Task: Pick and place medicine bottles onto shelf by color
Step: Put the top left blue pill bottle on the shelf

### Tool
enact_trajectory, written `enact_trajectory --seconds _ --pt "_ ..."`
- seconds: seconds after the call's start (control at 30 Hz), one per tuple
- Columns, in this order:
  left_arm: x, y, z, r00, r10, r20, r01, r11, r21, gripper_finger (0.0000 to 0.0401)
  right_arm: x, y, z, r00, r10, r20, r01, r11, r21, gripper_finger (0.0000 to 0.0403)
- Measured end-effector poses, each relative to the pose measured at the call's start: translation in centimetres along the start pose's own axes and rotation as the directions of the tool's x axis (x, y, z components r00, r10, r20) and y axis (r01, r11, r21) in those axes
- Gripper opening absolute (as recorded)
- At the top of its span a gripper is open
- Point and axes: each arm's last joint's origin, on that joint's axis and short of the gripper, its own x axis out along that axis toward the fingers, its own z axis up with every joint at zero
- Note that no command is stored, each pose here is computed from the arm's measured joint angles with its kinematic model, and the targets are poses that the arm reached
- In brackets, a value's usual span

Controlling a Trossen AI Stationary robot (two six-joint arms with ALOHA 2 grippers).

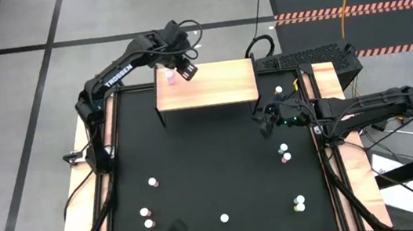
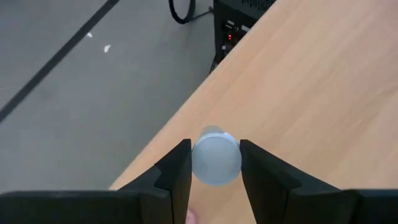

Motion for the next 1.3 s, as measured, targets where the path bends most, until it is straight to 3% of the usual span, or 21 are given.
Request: enact_trajectory --seconds 0.5,1.3 --pt "1.4 0.0 0.1 0.999 0.032 -0.021 -0.029 0.992 0.119 0.0129 0.1 -0.1 0.1 1.000 -0.007 0.004 0.006 0.993 0.116 0.0208" --pt "2.2 0.0 -0.2 0.998 0.031 -0.063 -0.022 0.991 0.132 0.0129 0.1 -0.1 0.1 1.000 -0.004 0.002 0.003 0.991 0.137 0.0208"
